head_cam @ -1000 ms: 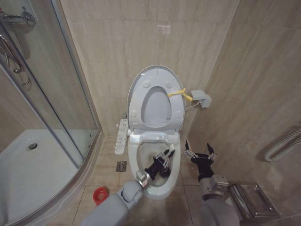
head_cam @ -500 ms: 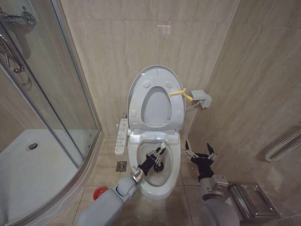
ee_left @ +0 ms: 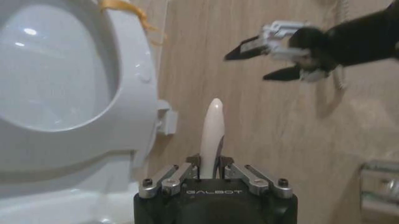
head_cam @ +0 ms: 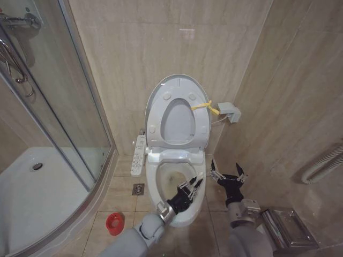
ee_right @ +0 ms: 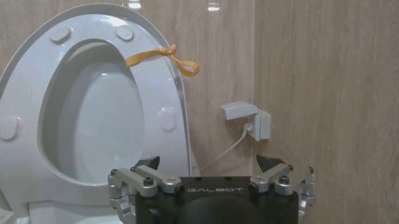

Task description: Open the toilet lid, clean the toilet bowl with a toilet brush, close the toilet lid, and flush.

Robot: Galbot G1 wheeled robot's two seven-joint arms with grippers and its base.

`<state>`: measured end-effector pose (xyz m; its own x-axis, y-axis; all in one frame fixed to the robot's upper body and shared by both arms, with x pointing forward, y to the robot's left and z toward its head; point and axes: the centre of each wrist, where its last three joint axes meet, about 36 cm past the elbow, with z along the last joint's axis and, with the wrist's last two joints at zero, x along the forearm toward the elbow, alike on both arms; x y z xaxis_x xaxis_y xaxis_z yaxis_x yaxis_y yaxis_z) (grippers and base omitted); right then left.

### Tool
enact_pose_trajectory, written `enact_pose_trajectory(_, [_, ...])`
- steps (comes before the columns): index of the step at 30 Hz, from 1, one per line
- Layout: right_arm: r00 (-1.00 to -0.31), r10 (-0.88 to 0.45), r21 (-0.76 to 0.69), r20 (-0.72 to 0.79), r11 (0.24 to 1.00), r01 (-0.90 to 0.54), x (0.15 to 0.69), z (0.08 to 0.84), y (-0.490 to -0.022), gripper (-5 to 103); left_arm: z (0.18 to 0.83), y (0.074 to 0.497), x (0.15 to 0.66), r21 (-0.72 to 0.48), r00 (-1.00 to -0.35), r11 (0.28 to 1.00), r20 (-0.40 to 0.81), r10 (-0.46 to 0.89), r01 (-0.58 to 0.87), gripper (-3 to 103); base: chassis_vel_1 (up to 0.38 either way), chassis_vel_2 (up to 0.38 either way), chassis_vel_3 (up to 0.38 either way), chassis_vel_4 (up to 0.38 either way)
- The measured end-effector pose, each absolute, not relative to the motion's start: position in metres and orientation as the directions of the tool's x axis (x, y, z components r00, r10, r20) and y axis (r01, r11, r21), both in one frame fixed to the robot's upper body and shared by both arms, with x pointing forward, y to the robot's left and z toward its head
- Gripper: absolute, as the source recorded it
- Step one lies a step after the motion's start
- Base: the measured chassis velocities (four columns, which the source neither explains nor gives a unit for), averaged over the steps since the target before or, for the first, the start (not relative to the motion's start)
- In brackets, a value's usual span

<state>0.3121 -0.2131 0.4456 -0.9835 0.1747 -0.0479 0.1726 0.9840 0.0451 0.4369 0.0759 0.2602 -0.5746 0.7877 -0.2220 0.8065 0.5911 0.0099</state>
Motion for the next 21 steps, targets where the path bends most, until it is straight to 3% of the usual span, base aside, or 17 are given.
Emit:
enact_pose_trajectory(7, [-0.983, 0.175, 0.045, -0.048, 0.984, 0.173, 0.312, 0.446, -0.213, 100, 0.261, 0.107, 0.462, 0.042, -0.633, 0.648, -0.173, 0.755, 0.761, 19, 0.000, 0.000, 0.000, 0.000])
enact_pose_trajectory(21, [-0.983, 0.175, 0.045, -0.048, 0.984, 0.173, 0.312, 0.446, -0.213, 100, 0.260, 0.155, 0.469, 0.071, -0.668, 0.682, -0.155, 0.728, 0.728, 19, 0.000, 0.000, 0.000, 0.000])
